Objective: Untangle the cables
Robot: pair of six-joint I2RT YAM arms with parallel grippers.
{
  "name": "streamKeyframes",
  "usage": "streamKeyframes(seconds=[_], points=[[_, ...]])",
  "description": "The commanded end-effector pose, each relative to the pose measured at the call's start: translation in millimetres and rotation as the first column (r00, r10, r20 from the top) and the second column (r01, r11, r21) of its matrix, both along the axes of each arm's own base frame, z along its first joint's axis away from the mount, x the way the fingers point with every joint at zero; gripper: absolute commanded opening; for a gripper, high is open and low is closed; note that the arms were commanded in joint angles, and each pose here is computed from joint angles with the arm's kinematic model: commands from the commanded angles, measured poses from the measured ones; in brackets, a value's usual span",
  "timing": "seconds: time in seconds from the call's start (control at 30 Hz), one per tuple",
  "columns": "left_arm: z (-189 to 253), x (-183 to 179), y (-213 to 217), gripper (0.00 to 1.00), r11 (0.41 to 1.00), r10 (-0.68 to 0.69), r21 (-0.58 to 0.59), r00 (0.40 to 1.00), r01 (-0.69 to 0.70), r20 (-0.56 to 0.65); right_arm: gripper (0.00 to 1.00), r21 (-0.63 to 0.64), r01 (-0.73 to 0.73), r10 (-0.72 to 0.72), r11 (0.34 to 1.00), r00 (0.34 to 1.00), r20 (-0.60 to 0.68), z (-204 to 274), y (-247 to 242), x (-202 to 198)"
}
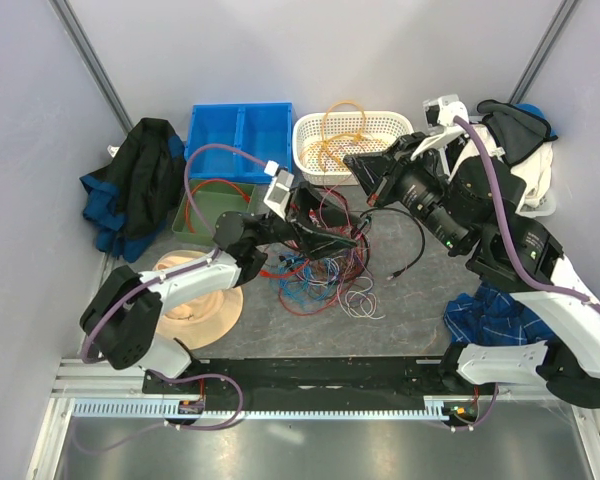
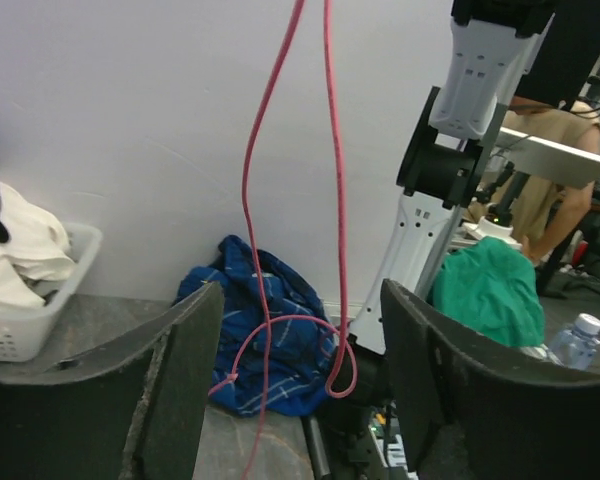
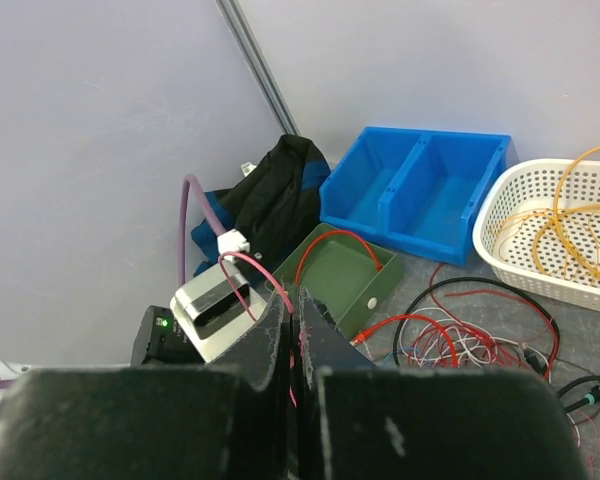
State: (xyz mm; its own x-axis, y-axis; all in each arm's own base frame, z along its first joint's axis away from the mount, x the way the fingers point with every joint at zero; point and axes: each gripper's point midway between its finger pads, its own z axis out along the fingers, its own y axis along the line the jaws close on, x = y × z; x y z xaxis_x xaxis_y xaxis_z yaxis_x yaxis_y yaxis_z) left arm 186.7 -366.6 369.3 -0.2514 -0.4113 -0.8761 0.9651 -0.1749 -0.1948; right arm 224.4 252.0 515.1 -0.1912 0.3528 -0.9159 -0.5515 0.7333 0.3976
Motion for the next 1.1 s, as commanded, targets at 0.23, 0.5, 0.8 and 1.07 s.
streamKeyframes(seconds=[0.23, 0.5, 0.8, 1.07], points=[[12, 12, 0, 0.02, 0.989, 0.078, 0.122, 0.997, -0.08, 0.028, 0.02, 0.004, 0.063, -0.063, 0.998, 0.998, 0.016, -11, -22, -2], [30, 100, 50, 0.02, 0.751, 0.583, 0.44, 0.807, -0.492, -0.092, 0.98, -0.025, 0.134, -0.135, 0.991, 0.99, -0.029, -51, -46, -4], [40, 166, 190, 0.02, 0.359, 0.93, 0.607, 0.326, -0.709, -0.169, 0.98, -0.048, 0.178, -0.181, 0.983, 0.981, -0.071, -97, -70, -13], [56, 210, 250, 0.02, 0.186, 0.982, 0.587, 0.126, -0.788, -0.142, 0.98, -0.06, 0.108, -0.114, 0.992, 0.987, -0.109, -143, -56, -18]])
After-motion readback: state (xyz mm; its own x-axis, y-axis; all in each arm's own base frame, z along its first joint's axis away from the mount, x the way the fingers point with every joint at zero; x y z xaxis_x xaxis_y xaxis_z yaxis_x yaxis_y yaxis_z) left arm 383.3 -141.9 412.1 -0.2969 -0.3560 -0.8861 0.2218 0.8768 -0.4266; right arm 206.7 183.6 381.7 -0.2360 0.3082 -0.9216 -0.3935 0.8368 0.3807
